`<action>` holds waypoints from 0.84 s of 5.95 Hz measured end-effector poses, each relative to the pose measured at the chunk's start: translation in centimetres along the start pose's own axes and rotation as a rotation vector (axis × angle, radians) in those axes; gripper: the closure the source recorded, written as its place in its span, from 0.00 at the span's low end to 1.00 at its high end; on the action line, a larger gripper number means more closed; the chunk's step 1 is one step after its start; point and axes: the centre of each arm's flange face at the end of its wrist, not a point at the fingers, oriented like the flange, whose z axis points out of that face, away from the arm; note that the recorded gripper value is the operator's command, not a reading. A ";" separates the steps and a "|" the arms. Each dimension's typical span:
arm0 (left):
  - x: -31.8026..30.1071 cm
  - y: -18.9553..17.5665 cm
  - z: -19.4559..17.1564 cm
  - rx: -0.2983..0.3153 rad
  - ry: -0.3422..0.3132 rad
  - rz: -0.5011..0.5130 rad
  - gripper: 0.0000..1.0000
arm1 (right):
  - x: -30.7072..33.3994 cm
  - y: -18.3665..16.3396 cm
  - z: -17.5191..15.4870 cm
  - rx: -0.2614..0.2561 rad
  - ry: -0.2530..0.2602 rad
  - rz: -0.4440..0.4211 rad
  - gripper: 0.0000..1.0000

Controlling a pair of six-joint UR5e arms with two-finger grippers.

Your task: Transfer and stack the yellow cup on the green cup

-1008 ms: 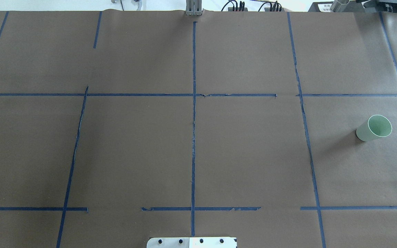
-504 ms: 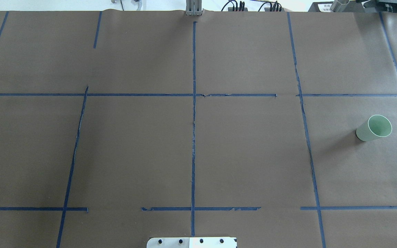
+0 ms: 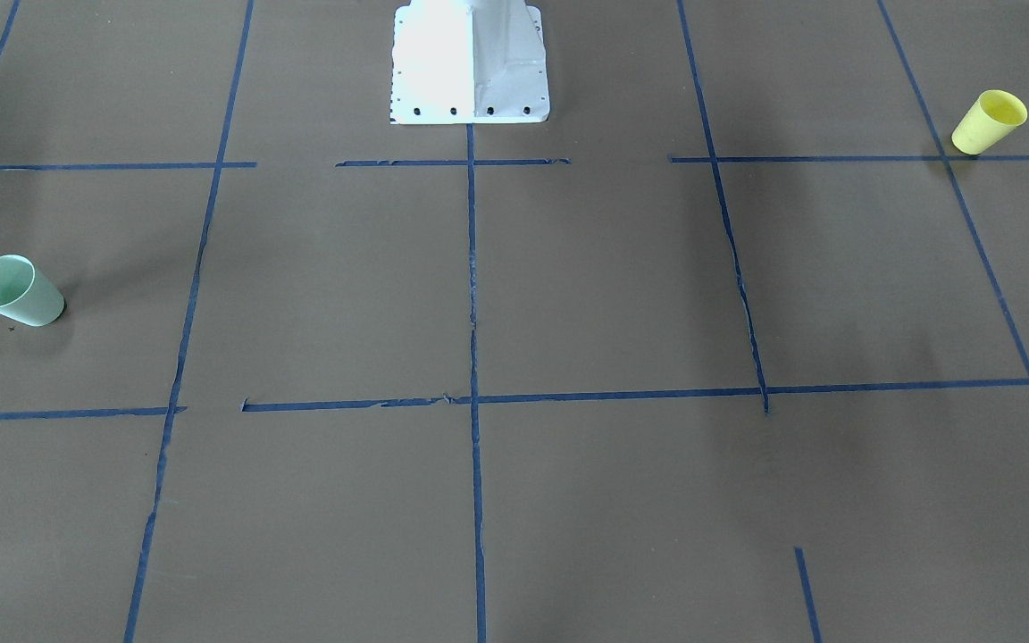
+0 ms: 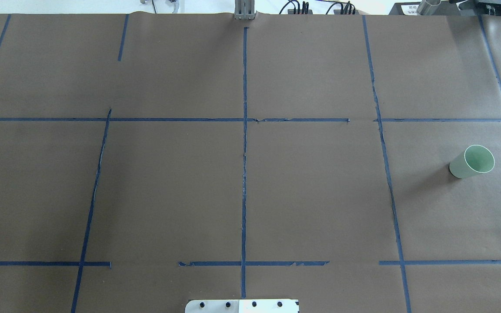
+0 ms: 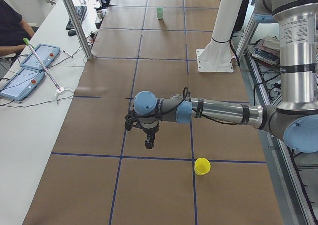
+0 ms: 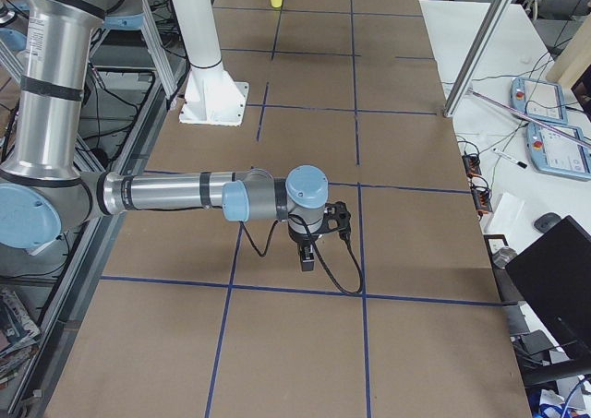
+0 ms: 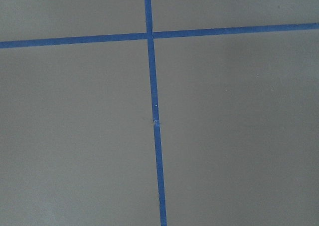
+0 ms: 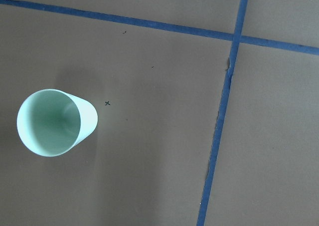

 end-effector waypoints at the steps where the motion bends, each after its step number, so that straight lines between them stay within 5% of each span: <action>1: 1.8 1.1 0.3 -0.013 -0.007 -0.123 0.00 | 0.0 0.0 0.0 0.000 0.000 0.002 0.00; 3: 5.3 2.1 1.8 -0.044 -0.058 -0.332 0.00 | 0.3 0.7 0.4 -0.010 -0.002 0.013 0.00; 5: 9.1 2.6 4.8 -0.049 -0.187 -0.506 0.00 | 0.2 1.2 0.7 -0.020 -0.026 0.013 0.00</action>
